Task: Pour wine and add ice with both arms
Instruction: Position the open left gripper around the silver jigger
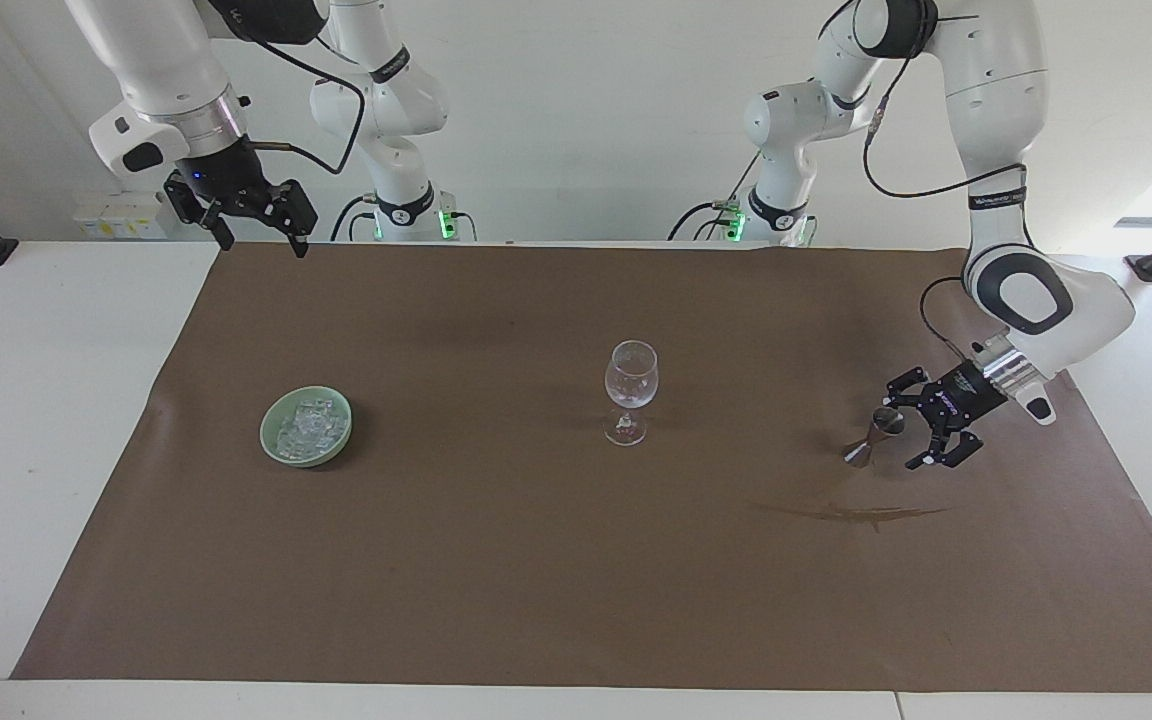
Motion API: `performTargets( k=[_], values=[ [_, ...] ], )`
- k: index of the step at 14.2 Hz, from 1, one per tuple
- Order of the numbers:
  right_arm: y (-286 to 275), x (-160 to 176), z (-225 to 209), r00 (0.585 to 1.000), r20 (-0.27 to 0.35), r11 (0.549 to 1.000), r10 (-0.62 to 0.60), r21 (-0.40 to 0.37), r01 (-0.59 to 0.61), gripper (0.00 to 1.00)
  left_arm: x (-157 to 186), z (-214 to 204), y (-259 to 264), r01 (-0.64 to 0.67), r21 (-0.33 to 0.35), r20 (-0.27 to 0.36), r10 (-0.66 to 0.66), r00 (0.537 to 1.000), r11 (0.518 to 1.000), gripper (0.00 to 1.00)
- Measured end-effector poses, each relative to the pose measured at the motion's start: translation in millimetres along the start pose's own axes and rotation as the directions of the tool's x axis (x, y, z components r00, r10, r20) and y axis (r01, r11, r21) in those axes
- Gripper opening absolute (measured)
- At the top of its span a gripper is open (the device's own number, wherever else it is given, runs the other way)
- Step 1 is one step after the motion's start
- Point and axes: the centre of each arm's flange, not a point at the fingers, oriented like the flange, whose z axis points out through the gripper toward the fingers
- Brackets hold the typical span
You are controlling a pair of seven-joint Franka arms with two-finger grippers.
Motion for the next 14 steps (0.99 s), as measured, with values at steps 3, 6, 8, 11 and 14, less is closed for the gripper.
performTargets(
  k=[3,6,8,11,14],
  values=[
    [0,0,0,1.0,0.0,1.0,0.0,0.0,0.0,1.0,-5,6,-3,0.02,-0.015,0.022,-0.02,1.0,1.0,1.0],
    [0,0,0,1.0,0.0,1.0,0.0,0.0,0.0,1.0,-9,17,-8,0.04,-0.056,0.043,-0.038,0.998,0.998,1.0],
    [0,0,0,1.0,0.0,1.0,0.0,0.0,0.0,1.0,-9,21,-14,0.039,-0.084,0.074,-0.033,0.997,0.996,1.0],
    [0,0,0,1.0,0.0,1.0,0.0,0.0,0.0,1.0,1,26,-34,0.029,-0.141,0.13,-0.011,0.992,0.99,1.0],
    [0,0,0,1.0,0.0,1.0,0.0,0.0,0.0,1.0,5,28,-49,0.064,-0.183,0.17,-0.033,0.985,0.981,1.0]
  ],
)
